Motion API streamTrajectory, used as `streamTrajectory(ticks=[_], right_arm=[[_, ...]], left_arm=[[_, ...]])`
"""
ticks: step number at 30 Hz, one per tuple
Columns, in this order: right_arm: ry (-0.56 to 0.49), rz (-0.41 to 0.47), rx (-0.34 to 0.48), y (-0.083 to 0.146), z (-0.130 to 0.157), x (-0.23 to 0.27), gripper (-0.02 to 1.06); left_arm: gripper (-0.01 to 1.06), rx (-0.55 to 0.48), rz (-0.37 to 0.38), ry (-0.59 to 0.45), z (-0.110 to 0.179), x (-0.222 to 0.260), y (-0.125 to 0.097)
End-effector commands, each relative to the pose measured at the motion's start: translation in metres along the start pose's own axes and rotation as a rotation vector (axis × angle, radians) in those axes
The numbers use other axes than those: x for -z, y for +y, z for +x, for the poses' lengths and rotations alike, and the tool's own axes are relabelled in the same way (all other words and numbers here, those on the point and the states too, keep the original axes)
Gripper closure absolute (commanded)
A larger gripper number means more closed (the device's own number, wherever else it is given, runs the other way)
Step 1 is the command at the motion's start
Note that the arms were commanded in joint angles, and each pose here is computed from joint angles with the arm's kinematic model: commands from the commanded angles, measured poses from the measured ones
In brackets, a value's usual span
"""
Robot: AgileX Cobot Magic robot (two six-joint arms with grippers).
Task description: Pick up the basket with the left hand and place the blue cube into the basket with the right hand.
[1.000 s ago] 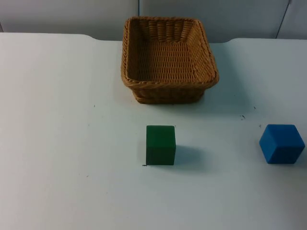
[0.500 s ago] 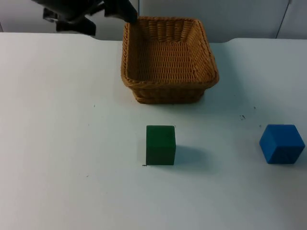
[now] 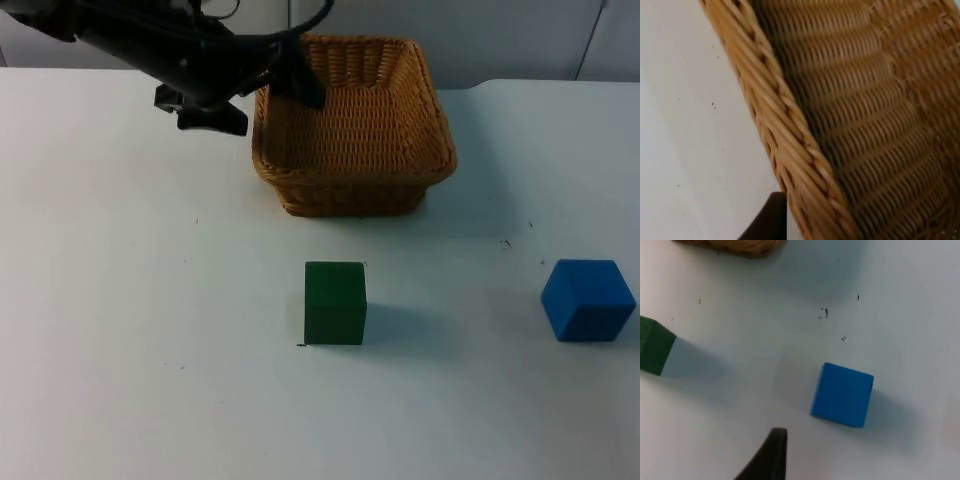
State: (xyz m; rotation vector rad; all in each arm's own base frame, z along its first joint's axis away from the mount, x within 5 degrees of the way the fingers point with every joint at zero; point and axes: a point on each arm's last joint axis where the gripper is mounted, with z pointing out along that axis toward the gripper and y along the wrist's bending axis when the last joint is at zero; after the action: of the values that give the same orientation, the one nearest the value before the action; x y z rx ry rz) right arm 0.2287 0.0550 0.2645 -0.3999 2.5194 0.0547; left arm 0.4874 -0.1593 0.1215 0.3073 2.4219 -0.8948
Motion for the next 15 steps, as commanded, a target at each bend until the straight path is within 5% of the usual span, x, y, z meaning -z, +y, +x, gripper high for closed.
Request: streamTrajectory(ticks=[1, 15], right_arm=[[-0.009, 0.004, 0.007, 0.001, -0.003, -0.003, 0.00], [-0.044, 0.006, 0.007, 0.001, -0.007, -0.007, 0.00]], left_arm=[[0.00, 0.014, 0.010, 0.001, -0.001, -0.005, -0.001], [0.03, 0.056, 0.007, 0.013, -0.003, -0.030, 0.012]])
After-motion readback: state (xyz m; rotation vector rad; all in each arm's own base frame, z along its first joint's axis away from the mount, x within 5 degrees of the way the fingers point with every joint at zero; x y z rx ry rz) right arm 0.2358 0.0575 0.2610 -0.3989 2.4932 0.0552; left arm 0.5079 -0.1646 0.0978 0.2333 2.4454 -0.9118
